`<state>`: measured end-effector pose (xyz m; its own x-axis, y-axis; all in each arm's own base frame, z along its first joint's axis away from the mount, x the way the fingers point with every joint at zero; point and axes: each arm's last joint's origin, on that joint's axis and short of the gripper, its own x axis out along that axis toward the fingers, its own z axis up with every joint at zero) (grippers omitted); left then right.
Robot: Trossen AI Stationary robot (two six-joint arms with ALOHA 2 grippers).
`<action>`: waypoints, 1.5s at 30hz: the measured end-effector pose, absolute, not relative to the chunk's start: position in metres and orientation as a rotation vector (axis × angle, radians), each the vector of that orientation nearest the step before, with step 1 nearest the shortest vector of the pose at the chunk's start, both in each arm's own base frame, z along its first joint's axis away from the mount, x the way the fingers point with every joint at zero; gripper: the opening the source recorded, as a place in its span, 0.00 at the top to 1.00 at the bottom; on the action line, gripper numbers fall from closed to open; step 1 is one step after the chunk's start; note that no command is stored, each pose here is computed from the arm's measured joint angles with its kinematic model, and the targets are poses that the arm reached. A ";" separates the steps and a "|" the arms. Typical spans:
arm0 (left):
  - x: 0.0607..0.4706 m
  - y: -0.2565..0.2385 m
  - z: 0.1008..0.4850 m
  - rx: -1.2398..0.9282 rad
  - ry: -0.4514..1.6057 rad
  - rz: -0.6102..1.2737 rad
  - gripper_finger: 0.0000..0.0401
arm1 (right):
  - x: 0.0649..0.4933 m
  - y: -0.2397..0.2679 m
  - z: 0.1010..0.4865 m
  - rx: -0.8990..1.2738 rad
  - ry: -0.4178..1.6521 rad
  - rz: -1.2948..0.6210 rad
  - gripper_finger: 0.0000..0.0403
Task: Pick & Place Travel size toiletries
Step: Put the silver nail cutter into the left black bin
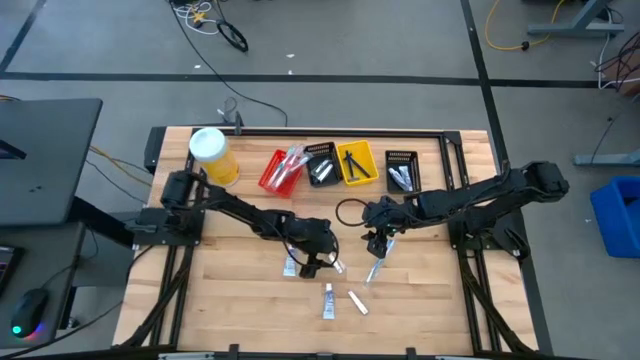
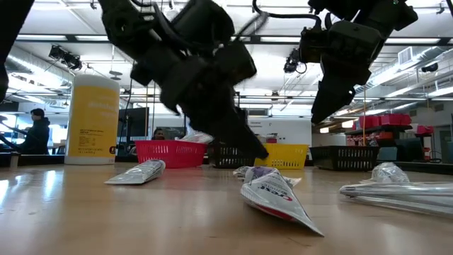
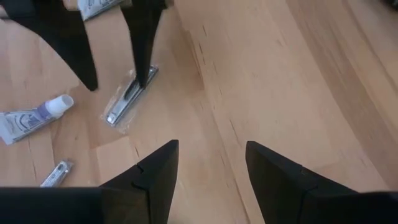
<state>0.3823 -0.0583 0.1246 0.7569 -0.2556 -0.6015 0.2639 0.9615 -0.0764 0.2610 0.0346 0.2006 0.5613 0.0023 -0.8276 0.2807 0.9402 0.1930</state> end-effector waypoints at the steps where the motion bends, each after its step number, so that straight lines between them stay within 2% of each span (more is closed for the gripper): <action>1: 0.384 -0.058 0.121 0.014 0.659 -0.283 0.41 | 0.261 0.035 0.201 0.321 0.965 -0.167 0.52; 13: 0.383 -0.056 0.099 0.048 0.753 -0.236 0.42 | 0.261 0.035 0.201 0.320 0.966 -0.168 0.52; 25: 0.383 -0.055 0.097 0.011 0.767 -0.182 0.73 | 0.259 0.034 0.199 0.308 0.987 -0.169 0.53; 33: 0.382 -0.054 0.100 -0.015 0.763 -0.123 0.82 | 0.251 0.032 0.195 0.296 1.074 -0.234 0.50; 39: 0.377 -0.047 0.124 -0.037 0.731 0.038 0.82 | 0.245 0.030 0.192 0.291 1.131 -0.298 0.51; 45: 0.369 -0.022 0.164 -0.123 0.639 0.335 0.84 | 0.244 0.030 0.192 0.281 1.131 -0.315 0.52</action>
<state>0.3689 -0.0217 0.1638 0.7510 0.2683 -0.6033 -0.3435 0.9391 -0.0100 0.2439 0.0296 0.1916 0.3902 -0.1032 -0.9149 0.3844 0.9212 0.0600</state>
